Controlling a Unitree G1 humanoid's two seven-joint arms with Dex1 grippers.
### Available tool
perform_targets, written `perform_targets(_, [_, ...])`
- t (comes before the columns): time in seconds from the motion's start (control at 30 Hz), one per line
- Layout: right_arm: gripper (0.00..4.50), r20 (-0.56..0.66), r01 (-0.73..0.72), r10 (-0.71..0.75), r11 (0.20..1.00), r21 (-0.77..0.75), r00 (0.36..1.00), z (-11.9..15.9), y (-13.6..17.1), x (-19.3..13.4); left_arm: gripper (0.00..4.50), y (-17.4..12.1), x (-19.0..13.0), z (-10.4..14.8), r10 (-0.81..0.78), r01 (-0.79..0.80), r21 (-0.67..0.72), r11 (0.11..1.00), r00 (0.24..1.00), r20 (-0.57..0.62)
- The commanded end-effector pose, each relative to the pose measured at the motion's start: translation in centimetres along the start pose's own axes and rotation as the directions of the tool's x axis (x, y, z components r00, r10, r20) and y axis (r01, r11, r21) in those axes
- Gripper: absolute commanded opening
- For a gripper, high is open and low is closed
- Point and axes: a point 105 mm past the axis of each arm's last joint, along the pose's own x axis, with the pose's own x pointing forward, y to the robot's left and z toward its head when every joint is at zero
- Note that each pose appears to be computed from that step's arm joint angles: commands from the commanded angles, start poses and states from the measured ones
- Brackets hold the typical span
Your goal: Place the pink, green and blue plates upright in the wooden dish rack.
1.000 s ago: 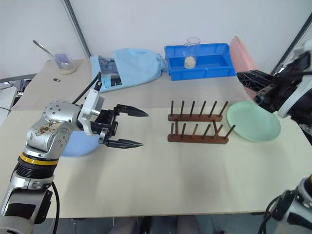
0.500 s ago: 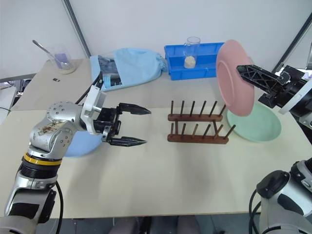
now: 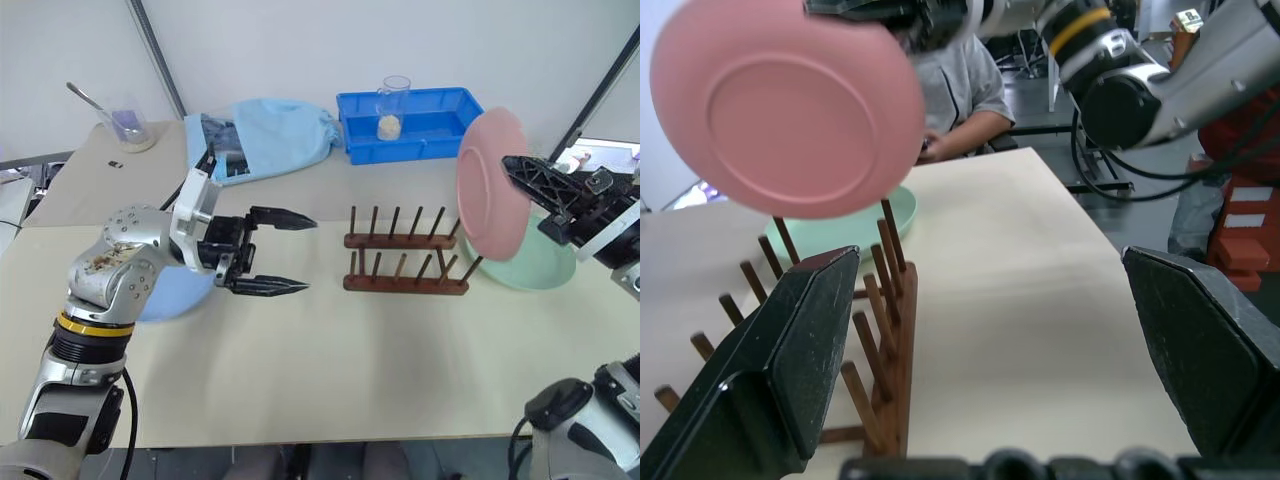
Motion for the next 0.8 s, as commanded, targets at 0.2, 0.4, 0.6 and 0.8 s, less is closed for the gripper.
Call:
perform_targets(0.2, [0.01,0.112,-0.040,0.038,0.999,0.017,0.993,2.7,2.8,-0.1,4.50,-0.2,0.0,0.9,-0.025,0.025,0.019,1.000,1.000,0.012])
perform_targets(0.4, [0.01,0.117,-0.052,0.052,0.999,0.003,0.992,2.5,3.4,0.2,4.50,-0.2,-0.1,0.8,-0.021,0.020,0.020,1.000,1.000,0.007])
perform_targets(0.6, [0.01,0.100,-0.024,0.019,0.999,0.044,0.995,0.9,2.3,-0.1,4.50,-0.3,0.1,0.8,-0.023,0.023,0.022,0.999,1.000,0.010])
perform_targets(0.8, [0.01,0.090,-0.001,-0.006,0.997,0.077,0.996,0.1,1.4,-0.2,4.50,-0.3,0.1,0.7,-0.030,0.030,0.016,0.999,0.999,0.014])
